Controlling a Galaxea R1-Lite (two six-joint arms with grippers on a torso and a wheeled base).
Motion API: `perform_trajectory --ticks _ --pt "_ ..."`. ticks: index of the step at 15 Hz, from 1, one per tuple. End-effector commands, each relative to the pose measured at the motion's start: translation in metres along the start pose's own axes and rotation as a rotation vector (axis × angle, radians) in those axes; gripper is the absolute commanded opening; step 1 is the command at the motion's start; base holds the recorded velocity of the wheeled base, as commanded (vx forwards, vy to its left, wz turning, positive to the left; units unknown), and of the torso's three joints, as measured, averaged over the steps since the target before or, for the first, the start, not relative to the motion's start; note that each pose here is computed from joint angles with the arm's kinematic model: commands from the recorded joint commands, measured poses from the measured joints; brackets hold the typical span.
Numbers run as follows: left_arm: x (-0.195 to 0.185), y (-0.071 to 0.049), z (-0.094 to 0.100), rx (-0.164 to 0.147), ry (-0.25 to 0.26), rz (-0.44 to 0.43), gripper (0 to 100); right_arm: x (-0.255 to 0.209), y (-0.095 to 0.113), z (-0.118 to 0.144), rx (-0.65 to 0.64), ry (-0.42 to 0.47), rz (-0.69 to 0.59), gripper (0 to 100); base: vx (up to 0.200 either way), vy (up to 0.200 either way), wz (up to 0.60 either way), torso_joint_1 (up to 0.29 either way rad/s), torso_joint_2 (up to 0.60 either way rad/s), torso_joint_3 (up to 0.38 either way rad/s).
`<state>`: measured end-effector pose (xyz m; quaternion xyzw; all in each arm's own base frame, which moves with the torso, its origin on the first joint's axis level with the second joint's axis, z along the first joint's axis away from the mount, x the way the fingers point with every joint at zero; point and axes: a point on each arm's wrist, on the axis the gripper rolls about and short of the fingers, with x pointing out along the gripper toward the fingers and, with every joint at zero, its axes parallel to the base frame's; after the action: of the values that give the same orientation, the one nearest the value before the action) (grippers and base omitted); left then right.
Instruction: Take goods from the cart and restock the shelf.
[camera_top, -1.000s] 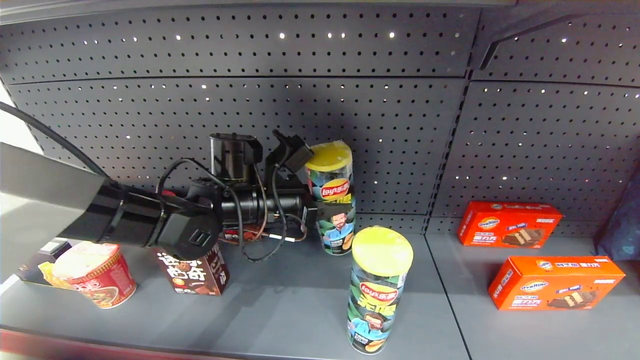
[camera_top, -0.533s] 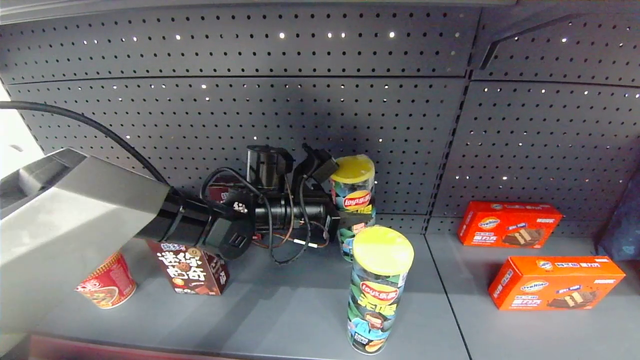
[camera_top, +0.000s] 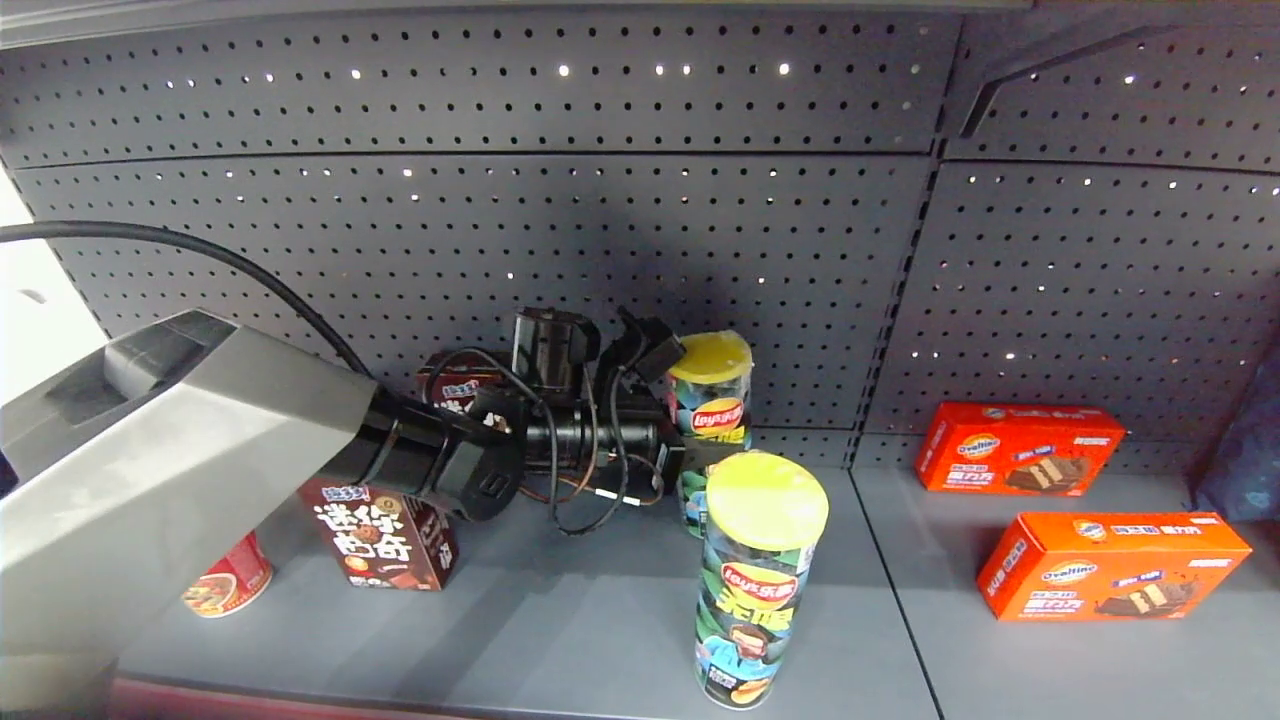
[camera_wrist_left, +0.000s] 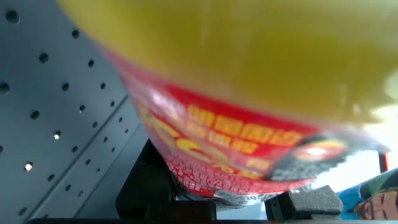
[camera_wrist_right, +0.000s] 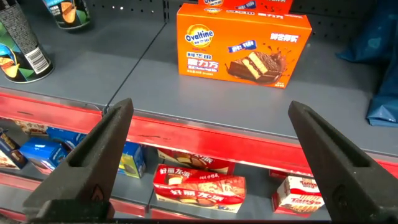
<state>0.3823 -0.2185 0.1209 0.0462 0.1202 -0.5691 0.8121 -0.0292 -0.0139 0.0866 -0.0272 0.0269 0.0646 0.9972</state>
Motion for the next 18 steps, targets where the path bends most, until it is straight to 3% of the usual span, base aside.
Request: perform_trajectory --ticks 1,3,8,9,16,18 --pt "0.001 0.003 0.004 0.021 0.012 0.0 0 0.0 0.0 0.0 -0.006 0.001 0.001 100 0.0 0.0 0.0 0.0 0.0 0.0" --pt "0.004 0.007 0.008 0.042 0.029 -0.019 0 0.0 0.0 0.0 -0.006 0.001 0.001 100 0.0 0.0 0.0 0.0 0.0 0.0" --pt "0.013 0.015 0.017 0.053 0.019 -0.033 0 0.0 0.0 0.0 -0.005 0.001 0.001 100 0.0 0.0 0.0 0.0 0.0 0.0" --pt "0.014 0.015 0.017 0.053 0.019 -0.034 100 0.0 0.0 0.0 -0.005 0.001 0.001 100 0.0 0.0 0.0 0.0 0.0 0.0" --pt "0.012 0.012 0.007 0.035 0.047 -0.035 100 0.0 0.0 0.0 0.0 0.001 0.001 100 0.0 0.0 0.0 0.0 0.0 0.0" --pt "-0.01 0.011 0.007 0.07 0.06 -0.009 100 0.0 0.0 0.0 0.0 0.001 0.01 100 0.0 0.0 0.0 0.0 0.0 0.0"
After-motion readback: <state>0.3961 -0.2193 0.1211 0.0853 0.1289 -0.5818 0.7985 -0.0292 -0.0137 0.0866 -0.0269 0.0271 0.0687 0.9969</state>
